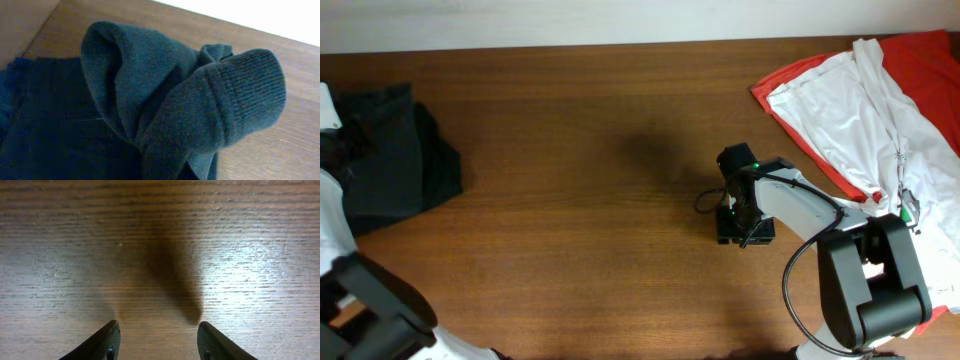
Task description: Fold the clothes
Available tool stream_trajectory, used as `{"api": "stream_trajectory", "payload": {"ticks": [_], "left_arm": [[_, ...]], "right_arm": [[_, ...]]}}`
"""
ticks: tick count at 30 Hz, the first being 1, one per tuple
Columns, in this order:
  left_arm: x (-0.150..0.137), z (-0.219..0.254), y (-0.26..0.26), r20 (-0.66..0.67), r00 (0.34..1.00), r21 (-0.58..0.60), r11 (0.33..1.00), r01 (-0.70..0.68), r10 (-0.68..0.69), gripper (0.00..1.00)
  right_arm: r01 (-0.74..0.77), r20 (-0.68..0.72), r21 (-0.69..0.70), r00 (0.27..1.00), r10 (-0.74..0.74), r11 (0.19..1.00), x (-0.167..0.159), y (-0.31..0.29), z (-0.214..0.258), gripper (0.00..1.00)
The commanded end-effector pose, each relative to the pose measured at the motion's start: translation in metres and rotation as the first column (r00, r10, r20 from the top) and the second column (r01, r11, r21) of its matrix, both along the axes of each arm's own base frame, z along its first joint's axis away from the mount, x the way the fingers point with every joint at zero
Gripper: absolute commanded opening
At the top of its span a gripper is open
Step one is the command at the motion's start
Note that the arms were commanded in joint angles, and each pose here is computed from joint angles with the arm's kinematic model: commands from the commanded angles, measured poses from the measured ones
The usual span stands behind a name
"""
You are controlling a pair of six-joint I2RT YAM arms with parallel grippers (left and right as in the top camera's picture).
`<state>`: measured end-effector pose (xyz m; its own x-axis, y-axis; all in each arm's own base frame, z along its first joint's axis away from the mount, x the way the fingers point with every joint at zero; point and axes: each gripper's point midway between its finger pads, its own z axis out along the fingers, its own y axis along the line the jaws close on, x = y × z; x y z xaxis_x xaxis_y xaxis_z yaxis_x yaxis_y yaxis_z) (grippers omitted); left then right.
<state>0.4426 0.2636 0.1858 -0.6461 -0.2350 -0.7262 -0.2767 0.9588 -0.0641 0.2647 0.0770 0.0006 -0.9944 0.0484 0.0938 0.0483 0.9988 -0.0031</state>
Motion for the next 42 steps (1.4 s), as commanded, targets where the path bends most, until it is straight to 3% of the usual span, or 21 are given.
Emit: {"api": "stream_trajectory", "payload": {"ticks": [1,2,3,4,7,9,11,12,16,19,22,23,25,28,31,33,34,35,38,40,42], "left_arm": [[0.010,-0.016,0.024,0.012,0.999,0.017,0.999,-0.035,0.034,0.01],[0.012,-0.012,0.039,0.041,0.997,0.055,0.996,-0.065,0.063,0.01],[0.014,-0.003,0.048,0.080,0.994,0.082,0.994,-0.078,0.071,0.12],[0.016,0.008,0.063,0.130,0.988,0.119,0.987,-0.105,0.089,0.99],[0.010,0.049,0.093,0.224,0.960,0.121,0.972,-0.200,0.169,0.99],[0.013,0.114,0.093,0.301,0.941,0.150,0.966,-0.210,0.158,0.99],[0.032,0.157,0.043,0.382,0.923,0.113,0.993,-0.011,-0.034,0.99],[0.039,0.159,0.025,0.393,0.915,0.094,0.994,0.055,-0.087,0.99],[0.090,0.111,-0.120,0.236,0.936,-0.012,0.962,0.273,-0.263,0.99],[0.096,0.039,-0.250,0.013,0.895,-0.120,0.888,0.444,-0.446,0.99],[0.049,-0.049,-0.320,-0.318,0.782,-0.255,0.843,0.473,-0.535,0.99],[0.015,-0.075,-0.323,-0.489,0.706,-0.262,0.859,0.441,-0.512,0.99],[-0.043,-0.085,-0.324,-0.678,0.551,-0.300,0.867,0.397,-0.487,0.99],[-0.107,-0.073,-0.315,-0.811,0.355,-0.373,0.878,0.299,-0.465,0.99],[-0.132,-0.068,-0.313,-0.830,0.318,-0.382,0.883,0.274,-0.458,0.99],[-0.151,-0.064,-0.312,-0.805,0.385,-0.362,0.888,0.284,-0.451,0.99],[-0.156,-0.060,-0.311,-0.762,0.470,-0.336,0.893,0.301,-0.445,0.99],[-0.162,-0.052,-0.311,-0.655,0.608,-0.288,0.892,0.348,-0.449,0.99],[-0.178,-0.010,-0.308,-0.233,0.857,-0.099,0.888,0.449,-0.460,0.99],[-0.202,0.036,-0.306,0.132,0.877,0.054,0.887,0.460,-0.462,0.99],[-0.232,0.072,-0.304,0.313,0.831,0.129,0.887,0.443,-0.461,0.99]], "right_arm": [[0.010,0.000,-0.013,1.000,-0.010,1.000,0.000,-0.004,0.002,0.54],[0.010,-0.007,-0.015,1.000,-0.010,1.000,-0.002,-0.004,0.002,0.54],[0.010,-0.008,-0.015,1.000,-0.010,1.000,-0.002,-0.005,0.003,0.54],[0.010,-0.008,-0.015,1.000,-0.010,1.000,-0.002,-0.005,0.003,0.54],[0.013,-0.019,-0.019,1.000,-0.013,1.000,-0.005,-0.005,0.003,0.54],[0.013,-0.021,-0.019,1.000,-0.013,1.000,-0.005,-0.005,0.003,0.54],[0.013,-0.021,-0.019,1.000,-0.013,1.000,-0.005,-0.005,0.003,0.55],[0.013,-0.018,-0.016,1.000,-0.013,1.000,-0.004,-0.005,0.003,0.59],[0.025,-0.014,0.137,1.000,-0.023,0.990,0.000,0.022,0.004,1.00],[0.021,-0.001,0.164,1.000,-0.021,0.986,0.005,0.028,0.007,0.99],[0.024,0.012,0.176,1.000,-0.026,0.984,0.022,0.027,0.032,0.99],[0.030,-0.004,0.173,1.000,-0.030,0.984,0.027,0.016,0.053,0.99],[0.091,-0.082,0.155,0.994,-0.079,0.984,0.019,-0.003,0.079,0.99],[0.097,-0.247,0.137,0.967,-0.061,0.986,-0.023,-0.019,0.096,0.99],[0.085,-0.169,0.153,0.984,-0.059,0.985,-0.038,-0.020,0.117,0.99],[0.065,0.058,0.193,0.995,-0.077,0.979,-0.040,-0.020,0.135,0.99],[0.060,0.144,0.208,0.985,-0.091,0.976,-0.040,-0.020,0.141,0.99],[0.015,0.337,0.235,0.937,-0.096,0.972,-0.040,-0.020,0.157,0.99],[-0.031,0.682,0.196,0.723,-0.113,0.980,-0.054,-0.037,0.190,0.99],[-0.037,0.797,0.181,0.592,-0.124,0.983,-0.073,-0.045,0.208,0.99],[-0.049,0.834,0.184,0.536,-0.129,0.982,-0.081,-0.046,0.220,0.99]]}}
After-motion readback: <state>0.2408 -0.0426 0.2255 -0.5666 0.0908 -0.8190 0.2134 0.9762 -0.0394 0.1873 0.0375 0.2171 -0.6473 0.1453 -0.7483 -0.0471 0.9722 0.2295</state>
